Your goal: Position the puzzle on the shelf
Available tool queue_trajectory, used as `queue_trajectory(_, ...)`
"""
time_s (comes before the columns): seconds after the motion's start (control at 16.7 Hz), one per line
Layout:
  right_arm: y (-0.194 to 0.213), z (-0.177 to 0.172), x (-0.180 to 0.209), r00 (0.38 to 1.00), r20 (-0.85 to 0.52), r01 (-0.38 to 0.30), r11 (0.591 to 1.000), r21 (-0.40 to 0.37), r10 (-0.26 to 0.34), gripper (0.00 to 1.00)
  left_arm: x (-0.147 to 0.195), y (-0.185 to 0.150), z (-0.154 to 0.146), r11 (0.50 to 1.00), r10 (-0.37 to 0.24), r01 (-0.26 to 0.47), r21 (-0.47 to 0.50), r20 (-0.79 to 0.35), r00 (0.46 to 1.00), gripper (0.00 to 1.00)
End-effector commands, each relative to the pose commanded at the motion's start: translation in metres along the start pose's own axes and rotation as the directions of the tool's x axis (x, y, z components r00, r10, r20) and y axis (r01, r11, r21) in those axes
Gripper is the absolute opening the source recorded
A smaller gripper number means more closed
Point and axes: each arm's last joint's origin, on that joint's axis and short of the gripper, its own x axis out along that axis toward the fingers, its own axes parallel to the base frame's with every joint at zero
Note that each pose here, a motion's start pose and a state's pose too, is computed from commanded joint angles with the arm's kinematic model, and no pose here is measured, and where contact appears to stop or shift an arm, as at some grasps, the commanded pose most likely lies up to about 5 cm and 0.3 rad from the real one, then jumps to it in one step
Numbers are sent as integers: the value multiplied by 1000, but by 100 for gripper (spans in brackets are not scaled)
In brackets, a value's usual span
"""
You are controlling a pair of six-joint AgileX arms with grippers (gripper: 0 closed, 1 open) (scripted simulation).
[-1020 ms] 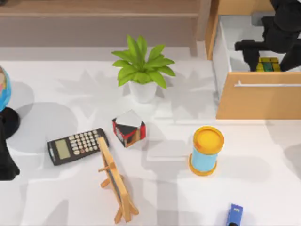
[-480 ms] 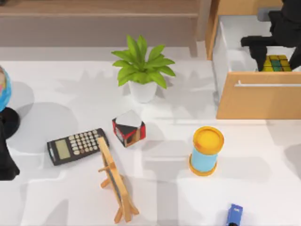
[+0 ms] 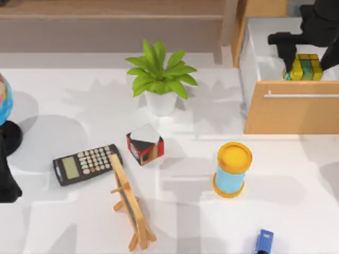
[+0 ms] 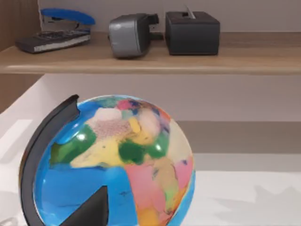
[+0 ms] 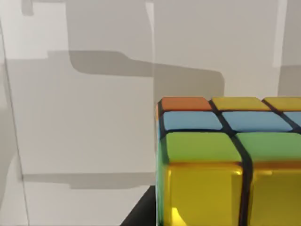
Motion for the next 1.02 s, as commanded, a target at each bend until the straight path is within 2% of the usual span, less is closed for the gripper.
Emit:
queue_trajectory(0.24,0,-3,-2,1000,-6,5,1000,1,-5,0,0,0,0,1000,0,0,0,0,1000,100)
queue_trajectory(0.42,4,-13,-19,999,15,43,999,-6,-43,0,0,0,0,1000,0,0,0,0,1000,100)
queue_trajectory(0.72,46,-45,-78,969,229,113,991,-68,-95,0,0,0,0,1000,0,0,0,0,1000,100)
queue_trajectory(0.84,77,-62,-94,933,350,128,985,-115,-80,0,0,0,0,1000,0,0,0,0,1000,100)
queue_trajectory(1.02,131,-88,-106,846,532,127,973,-195,-4,0,0,0,0,1000,0,0,0,0,1000,100)
